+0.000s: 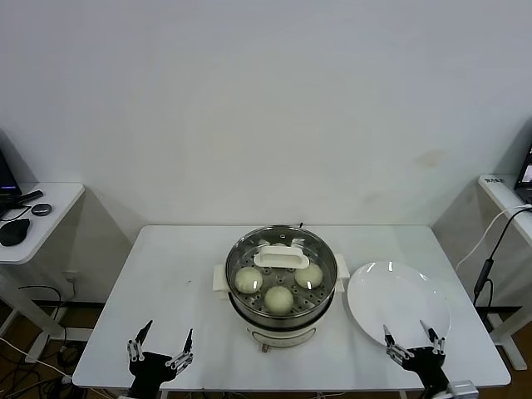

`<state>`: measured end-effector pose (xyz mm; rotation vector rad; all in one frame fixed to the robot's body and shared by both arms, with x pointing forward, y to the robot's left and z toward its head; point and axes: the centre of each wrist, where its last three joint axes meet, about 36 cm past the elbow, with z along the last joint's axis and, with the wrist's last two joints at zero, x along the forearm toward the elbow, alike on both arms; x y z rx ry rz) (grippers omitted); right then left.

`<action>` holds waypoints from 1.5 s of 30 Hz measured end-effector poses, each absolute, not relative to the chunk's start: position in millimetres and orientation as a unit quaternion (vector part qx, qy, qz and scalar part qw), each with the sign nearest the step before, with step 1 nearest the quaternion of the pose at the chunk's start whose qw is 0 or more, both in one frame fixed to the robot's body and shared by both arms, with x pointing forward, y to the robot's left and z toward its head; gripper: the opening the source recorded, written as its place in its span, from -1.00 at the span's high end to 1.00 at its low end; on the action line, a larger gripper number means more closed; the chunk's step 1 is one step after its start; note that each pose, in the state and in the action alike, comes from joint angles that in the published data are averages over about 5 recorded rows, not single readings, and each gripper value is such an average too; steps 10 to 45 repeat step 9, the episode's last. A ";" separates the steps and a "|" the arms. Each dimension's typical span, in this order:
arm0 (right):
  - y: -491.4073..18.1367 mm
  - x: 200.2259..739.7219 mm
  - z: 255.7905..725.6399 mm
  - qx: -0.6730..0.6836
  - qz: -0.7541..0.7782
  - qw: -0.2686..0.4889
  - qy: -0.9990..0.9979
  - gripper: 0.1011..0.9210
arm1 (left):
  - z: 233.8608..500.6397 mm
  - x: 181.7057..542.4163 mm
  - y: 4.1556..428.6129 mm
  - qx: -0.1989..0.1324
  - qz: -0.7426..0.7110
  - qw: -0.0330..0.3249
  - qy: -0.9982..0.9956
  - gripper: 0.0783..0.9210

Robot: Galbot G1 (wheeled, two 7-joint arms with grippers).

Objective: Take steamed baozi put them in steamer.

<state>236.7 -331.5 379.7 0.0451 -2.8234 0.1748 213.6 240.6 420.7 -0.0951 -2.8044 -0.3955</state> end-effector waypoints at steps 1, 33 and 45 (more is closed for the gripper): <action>-331.3 236.2 380.8 0.016 0.062 0.156 -0.986 -0.76 | 420.7 212.4 240.4 -0.033 -0.137 0.154 -0.978 -0.77; -327.4 233.5 387.7 0.024 0.064 0.157 -0.985 -0.76 | 421.1 205.7 237.6 -0.035 -0.129 0.160 -0.978 -0.77; -327.4 233.5 387.7 0.024 0.064 0.157 -0.985 -0.76 | 421.1 205.7 237.6 -0.035 -0.129 0.160 -0.978 -0.77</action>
